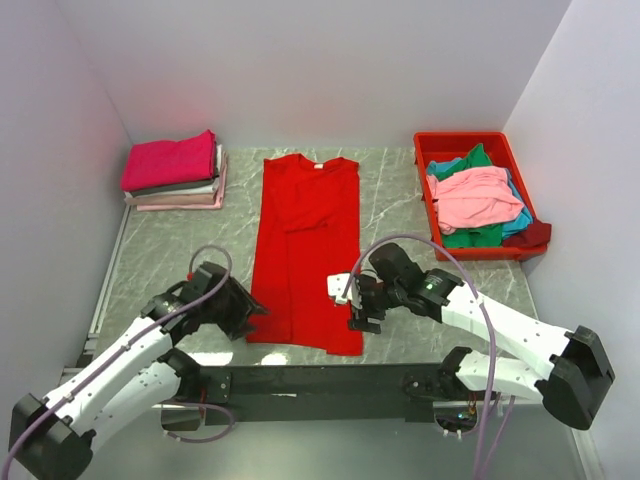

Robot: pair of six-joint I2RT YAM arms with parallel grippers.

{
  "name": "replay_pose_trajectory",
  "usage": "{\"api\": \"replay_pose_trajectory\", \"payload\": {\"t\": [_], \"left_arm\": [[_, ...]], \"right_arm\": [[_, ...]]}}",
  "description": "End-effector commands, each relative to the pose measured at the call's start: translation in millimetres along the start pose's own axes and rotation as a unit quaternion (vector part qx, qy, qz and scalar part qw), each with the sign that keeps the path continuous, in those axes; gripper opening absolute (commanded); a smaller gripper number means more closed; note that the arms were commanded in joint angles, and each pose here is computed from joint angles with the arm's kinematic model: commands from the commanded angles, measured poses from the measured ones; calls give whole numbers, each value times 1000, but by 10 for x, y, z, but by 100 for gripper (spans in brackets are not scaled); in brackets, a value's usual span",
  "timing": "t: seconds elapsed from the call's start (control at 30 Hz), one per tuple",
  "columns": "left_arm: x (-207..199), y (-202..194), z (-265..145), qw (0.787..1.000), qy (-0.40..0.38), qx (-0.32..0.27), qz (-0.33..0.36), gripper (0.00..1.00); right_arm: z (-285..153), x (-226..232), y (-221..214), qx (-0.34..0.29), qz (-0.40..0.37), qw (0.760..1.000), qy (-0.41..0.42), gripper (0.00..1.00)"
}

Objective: Fold and stack the t-shirts
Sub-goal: Fold the tshirt

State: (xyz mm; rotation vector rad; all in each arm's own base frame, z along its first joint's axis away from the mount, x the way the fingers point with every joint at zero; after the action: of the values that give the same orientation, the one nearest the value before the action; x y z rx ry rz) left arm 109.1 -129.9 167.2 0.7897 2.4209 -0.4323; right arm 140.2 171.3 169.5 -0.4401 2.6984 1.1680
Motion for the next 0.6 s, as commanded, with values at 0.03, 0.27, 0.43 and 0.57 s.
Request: {"api": "replay_pose_trajectory", "payload": {"t": [0.03,0.27,0.43,0.57], "left_arm": [[296,0,218,988,96,-52,-112,58],[304,-10,377,981,127,-77,-125,65],[368,65,544,973,148,-112,-136,64],[428,113,637,964,174,-139,-147,57]], "right_arm": [[-35,-163,88,0,-14,999,-46,81],[40,-116,29,0,-10,999,-33,81],[108,-4,16,2,-24,1000,-5,81],[139,74,34,-2,-47,999,10,81]]}}
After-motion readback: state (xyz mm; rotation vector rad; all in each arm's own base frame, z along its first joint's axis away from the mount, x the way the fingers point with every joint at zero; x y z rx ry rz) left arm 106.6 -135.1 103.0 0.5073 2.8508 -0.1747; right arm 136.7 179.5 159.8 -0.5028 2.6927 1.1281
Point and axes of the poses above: each gripper's point midway between its finger pads, its own z axis out along the fingers, its own x axis along the line the jaws close on, y = z × x, the point moved 9 cm from there along -z, back along the fingers, and after that the axes turned 12 degrees about -z, right-handed, at the moved point
